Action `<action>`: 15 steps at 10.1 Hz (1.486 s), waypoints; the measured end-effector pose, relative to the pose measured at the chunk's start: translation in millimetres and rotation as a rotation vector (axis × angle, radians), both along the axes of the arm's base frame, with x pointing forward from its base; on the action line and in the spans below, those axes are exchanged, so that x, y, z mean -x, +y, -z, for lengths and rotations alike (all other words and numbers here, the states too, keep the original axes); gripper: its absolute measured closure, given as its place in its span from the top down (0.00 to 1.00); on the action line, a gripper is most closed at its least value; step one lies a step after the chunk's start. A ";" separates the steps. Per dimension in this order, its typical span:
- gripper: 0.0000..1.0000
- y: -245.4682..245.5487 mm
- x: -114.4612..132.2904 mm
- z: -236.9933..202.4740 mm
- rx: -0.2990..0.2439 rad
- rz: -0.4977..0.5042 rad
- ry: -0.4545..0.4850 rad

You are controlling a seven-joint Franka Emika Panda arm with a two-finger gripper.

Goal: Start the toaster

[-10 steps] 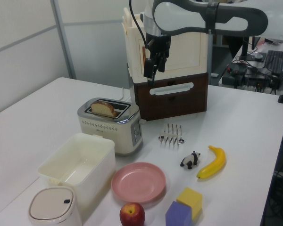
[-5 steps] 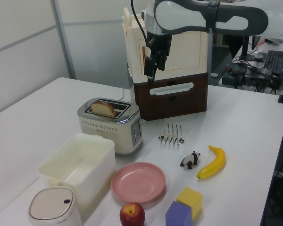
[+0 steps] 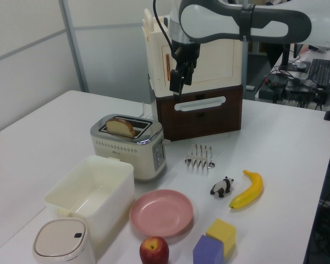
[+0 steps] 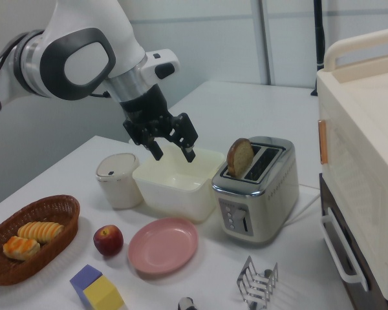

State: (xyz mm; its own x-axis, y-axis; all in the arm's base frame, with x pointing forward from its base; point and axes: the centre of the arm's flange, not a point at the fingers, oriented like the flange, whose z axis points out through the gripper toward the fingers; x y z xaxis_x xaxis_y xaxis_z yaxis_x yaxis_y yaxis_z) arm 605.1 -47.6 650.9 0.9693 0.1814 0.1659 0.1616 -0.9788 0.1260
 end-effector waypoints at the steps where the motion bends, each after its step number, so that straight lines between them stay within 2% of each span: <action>1: 0.77 0.0 0.0 0.2 0.000 0.000 0.000; 3: 0.44 -0.1 -0.1 2.0 0.000 0.000 0.004; 5: 0.23 -0.7 0.0 3.0 -0.001 0.001 0.006; 6: 0.10 -1.1 0.0 3.4 -0.001 0.002 0.007; 7: 0.01 -1.1 0.0 3.8 -0.001 0.002 0.008; 11: 0.01 -1.0 -2.2 18.1 -0.002 0.000 0.027; 15: 0.01 -3.2 -31.8 78.9 -0.013 -0.005 0.021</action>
State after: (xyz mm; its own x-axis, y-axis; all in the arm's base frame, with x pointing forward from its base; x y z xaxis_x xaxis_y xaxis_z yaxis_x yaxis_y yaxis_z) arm 636.9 -50.8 572.0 0.9716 0.1846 0.1482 0.1692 -0.9794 0.1102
